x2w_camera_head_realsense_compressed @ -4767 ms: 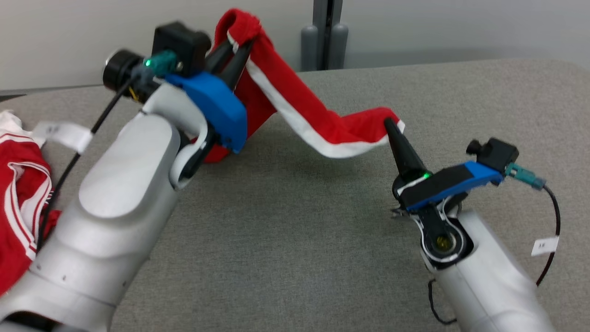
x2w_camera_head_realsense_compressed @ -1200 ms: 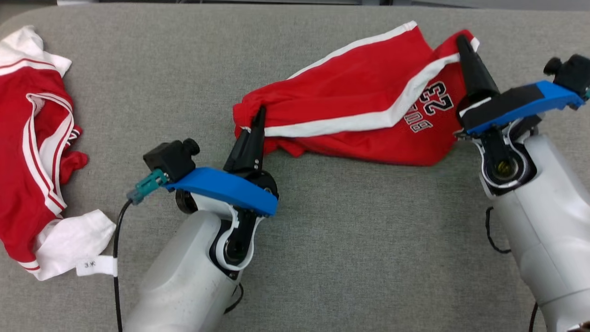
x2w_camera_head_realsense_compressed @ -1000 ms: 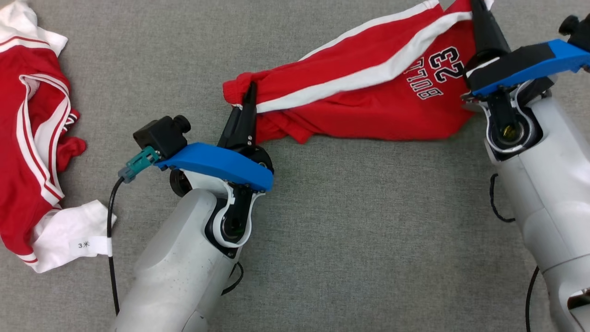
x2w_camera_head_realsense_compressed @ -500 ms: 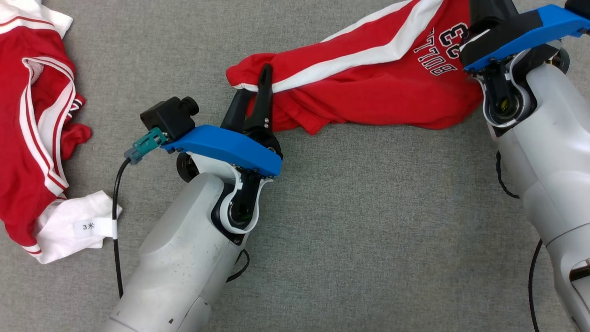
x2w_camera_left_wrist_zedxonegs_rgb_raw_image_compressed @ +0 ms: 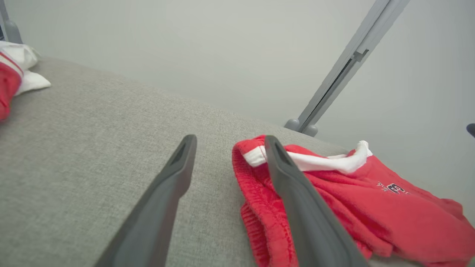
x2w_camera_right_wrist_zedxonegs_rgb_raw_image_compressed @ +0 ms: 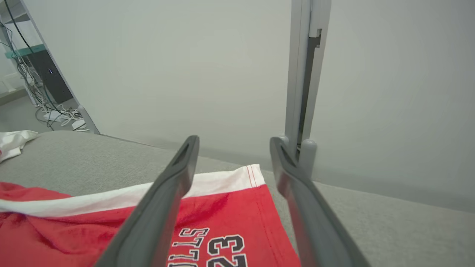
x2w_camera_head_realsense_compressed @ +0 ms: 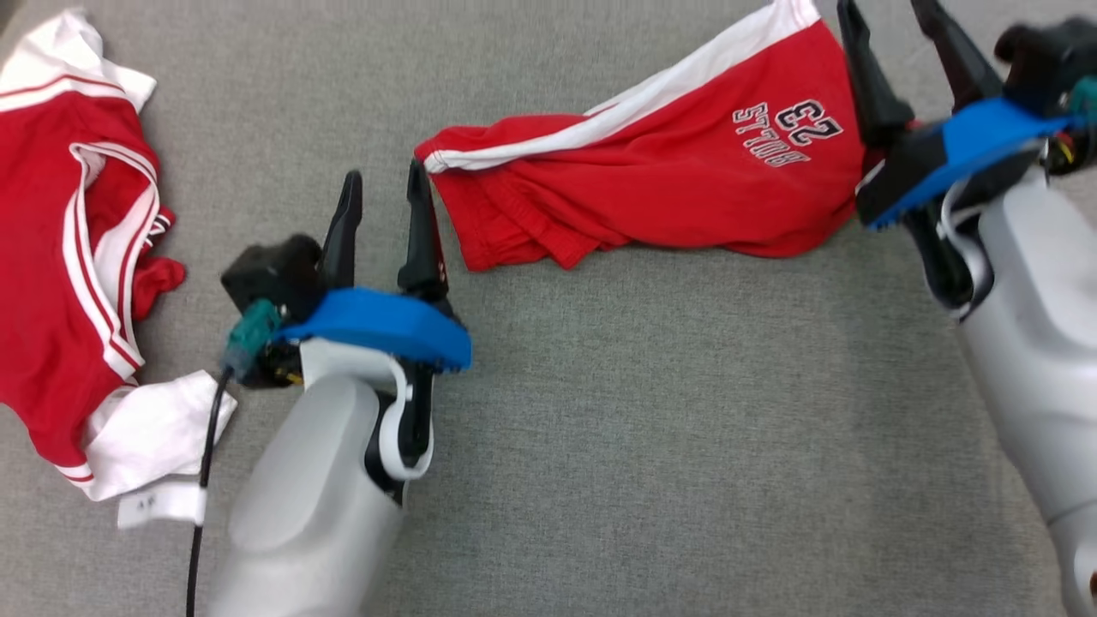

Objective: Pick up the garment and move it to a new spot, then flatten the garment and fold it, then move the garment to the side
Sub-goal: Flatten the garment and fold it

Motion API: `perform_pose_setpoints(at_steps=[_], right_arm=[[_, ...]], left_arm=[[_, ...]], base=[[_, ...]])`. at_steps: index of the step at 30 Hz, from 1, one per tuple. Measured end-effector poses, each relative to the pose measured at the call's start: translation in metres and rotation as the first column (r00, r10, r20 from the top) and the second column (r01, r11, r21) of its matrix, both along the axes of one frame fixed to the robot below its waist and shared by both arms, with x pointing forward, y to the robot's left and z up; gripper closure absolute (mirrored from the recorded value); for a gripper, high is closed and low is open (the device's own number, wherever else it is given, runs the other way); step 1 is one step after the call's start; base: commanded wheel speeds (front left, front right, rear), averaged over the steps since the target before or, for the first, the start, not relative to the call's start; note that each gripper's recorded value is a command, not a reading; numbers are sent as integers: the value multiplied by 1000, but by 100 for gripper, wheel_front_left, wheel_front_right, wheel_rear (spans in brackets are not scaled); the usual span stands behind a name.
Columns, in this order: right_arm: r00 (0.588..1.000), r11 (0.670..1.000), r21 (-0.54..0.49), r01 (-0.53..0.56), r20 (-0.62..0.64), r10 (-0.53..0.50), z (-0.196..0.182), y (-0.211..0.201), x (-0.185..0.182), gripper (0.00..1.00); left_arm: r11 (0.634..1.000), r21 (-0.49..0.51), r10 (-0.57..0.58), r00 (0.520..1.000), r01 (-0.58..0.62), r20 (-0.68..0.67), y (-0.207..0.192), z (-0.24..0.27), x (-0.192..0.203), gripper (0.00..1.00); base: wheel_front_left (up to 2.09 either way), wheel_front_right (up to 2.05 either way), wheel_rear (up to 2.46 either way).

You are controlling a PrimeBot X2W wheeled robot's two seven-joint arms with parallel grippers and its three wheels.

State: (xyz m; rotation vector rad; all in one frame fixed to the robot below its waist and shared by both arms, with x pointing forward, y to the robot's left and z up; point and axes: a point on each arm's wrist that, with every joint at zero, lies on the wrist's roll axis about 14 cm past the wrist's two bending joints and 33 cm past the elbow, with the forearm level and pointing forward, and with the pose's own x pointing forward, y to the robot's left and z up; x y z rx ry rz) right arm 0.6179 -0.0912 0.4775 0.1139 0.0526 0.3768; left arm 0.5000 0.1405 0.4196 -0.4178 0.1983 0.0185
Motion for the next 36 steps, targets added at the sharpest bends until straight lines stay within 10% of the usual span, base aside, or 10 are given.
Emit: perform_pose_setpoints(at_steps=[10,22,36], right_arm=[[999,997,-52,49,-5,-50,-11,-15,-79,0],[977,985,26,172,-132,-168,-39,-36,-168,0],[979,986,1,166,-124,-164,-38,-37,-160,0]], left_arm=[[979,201,14,1000,-18,23,13,8,-55,0],[976,207,-59,998,61,-14,-11,0,-128,0],[973,207,-107,994,104,4,-24,4,-122,0]], base=[[0,0,0],[0,0,0],[0,0,0]])
